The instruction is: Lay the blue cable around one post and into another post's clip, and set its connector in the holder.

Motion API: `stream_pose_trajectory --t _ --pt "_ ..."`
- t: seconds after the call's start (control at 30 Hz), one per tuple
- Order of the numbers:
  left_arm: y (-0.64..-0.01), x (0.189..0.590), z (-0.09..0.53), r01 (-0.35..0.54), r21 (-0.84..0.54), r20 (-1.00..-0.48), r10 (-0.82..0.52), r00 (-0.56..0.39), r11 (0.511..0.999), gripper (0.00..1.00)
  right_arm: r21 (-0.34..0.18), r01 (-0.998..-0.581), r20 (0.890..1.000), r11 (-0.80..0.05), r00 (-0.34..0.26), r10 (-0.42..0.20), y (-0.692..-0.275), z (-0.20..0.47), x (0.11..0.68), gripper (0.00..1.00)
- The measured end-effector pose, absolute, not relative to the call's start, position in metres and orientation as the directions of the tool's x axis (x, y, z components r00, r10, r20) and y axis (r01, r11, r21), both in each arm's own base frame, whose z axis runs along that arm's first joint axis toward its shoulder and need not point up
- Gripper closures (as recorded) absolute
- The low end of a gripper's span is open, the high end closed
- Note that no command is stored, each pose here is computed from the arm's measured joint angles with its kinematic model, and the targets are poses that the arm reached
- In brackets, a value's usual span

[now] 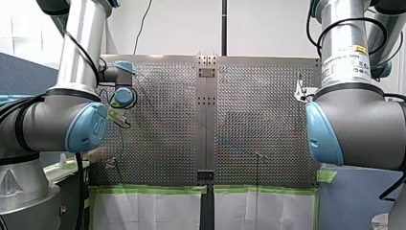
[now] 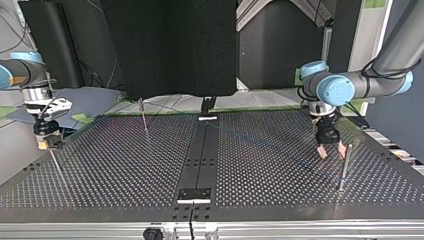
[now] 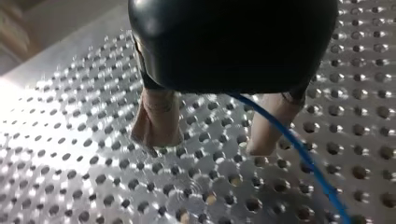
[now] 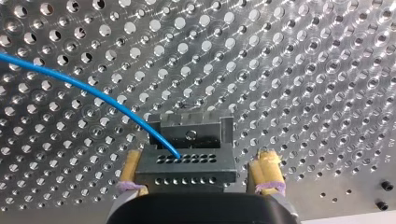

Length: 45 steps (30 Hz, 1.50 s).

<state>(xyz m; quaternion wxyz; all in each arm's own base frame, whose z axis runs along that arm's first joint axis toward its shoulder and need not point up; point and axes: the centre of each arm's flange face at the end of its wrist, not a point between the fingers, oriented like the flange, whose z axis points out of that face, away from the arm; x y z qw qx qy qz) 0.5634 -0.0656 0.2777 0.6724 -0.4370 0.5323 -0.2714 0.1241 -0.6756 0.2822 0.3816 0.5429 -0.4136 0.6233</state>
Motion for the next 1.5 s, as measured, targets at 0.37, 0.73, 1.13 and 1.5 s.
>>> stream_pose_trajectory --t 0.37,0.73,1.13,1.5 --pt "-0.066 0.555 0.27 -0.142 -0.917 -0.398 -0.875 0.277 0.372 0.0 -0.101 -0.925 0.993 -0.367 -0.119 0.027 -0.676 0.282 0.124 0.0" --pt "-0.064 0.545 0.275 -0.208 -0.885 -0.463 -0.829 0.312 0.416 0.0 -0.101 -0.925 0.993 -0.367 -0.119 0.027 -0.676 0.282 0.124 0.0" --pt "-0.074 0.508 0.289 -0.227 -0.833 -0.552 -0.783 0.288 0.504 0.0 -0.101 -0.925 0.993 -0.367 -0.119 0.027 -0.676 0.282 0.124 0.0" --pt "-0.089 0.498 0.306 -0.161 -0.85 -0.527 -0.817 0.234 0.502 0.0 -0.101 -0.925 0.993 -0.367 -0.119 0.027 -0.676 0.282 0.124 0.0"
